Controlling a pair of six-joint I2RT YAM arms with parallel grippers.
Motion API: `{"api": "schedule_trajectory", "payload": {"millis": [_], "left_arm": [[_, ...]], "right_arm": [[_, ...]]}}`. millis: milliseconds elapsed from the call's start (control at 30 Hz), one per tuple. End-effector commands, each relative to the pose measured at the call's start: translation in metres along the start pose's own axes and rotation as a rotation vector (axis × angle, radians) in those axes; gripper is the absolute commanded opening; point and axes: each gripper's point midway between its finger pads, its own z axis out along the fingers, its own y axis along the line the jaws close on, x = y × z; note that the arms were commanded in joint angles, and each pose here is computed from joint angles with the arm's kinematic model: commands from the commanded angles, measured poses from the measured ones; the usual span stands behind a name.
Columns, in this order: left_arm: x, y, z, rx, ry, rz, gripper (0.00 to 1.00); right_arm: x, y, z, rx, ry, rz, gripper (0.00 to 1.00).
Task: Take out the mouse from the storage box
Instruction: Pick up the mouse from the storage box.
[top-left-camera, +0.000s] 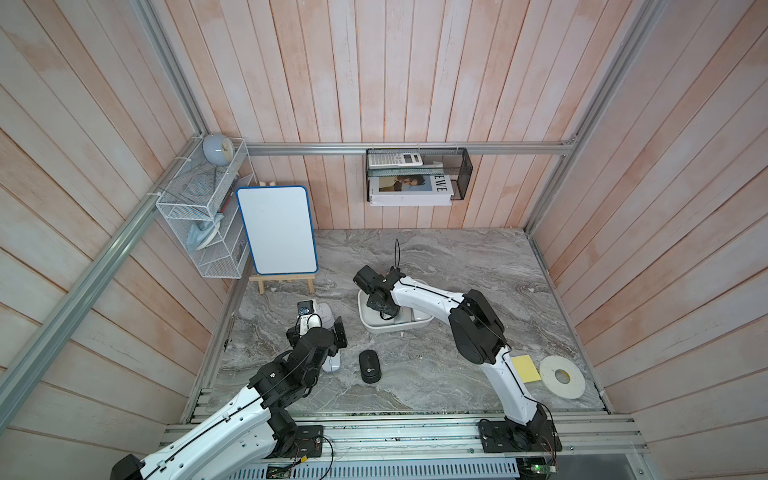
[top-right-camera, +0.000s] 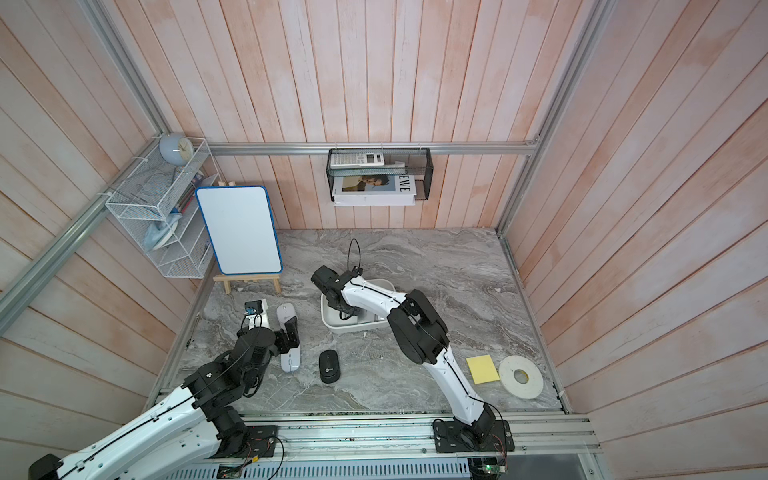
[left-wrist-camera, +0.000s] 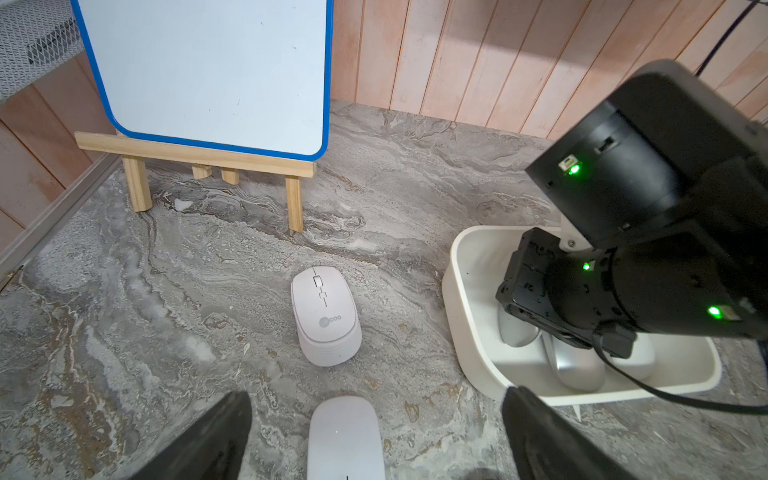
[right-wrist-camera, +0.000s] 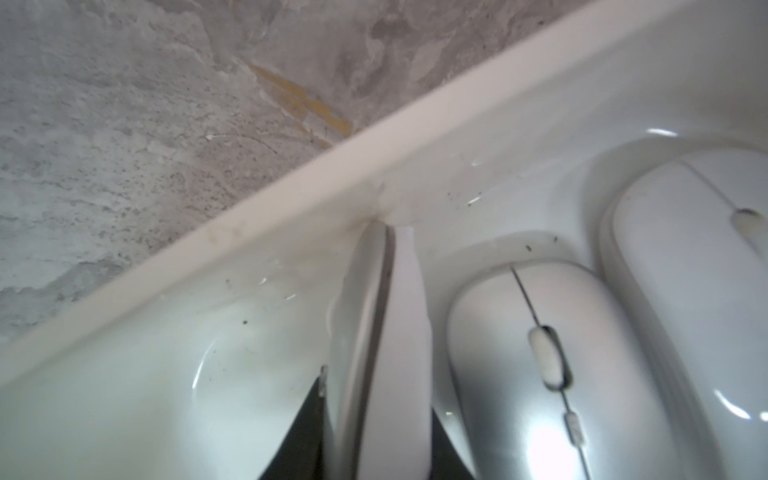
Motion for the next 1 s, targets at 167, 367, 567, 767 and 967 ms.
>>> {"api": "schedule_trajectory", "payload": {"millis": [167, 367, 567, 767, 967], "left_arm": [[0.003, 0.000, 0.003, 0.001, 0.002, 0.008, 1.00], [0.004, -0.001, 0.004, 0.003, 0.003, 0.012, 1.00], [0.005, -0.002, 0.004, 0.015, 0.003, 0.013, 1.00], [0.007, -0.003, 0.005, 0.017, 0.009, 0.020, 1.00], [0.008, -0.005, 0.005, 0.033, 0.007, 0.021, 1.00]], "right_arm": [[-0.023, 0.008, -0.046, -0.101, -0.064, -0.050, 0.16], [-0.018, 0.007, -0.071, -0.202, -0.047, -0.080, 0.12], [-0.003, -0.011, -0.100, -0.275, -0.038, -0.136, 0.11], [0.017, -0.038, -0.123, -0.283, -0.022, -0.209, 0.11], [0.044, -0.042, -0.132, -0.313, 0.028, -0.286, 0.09]]}}
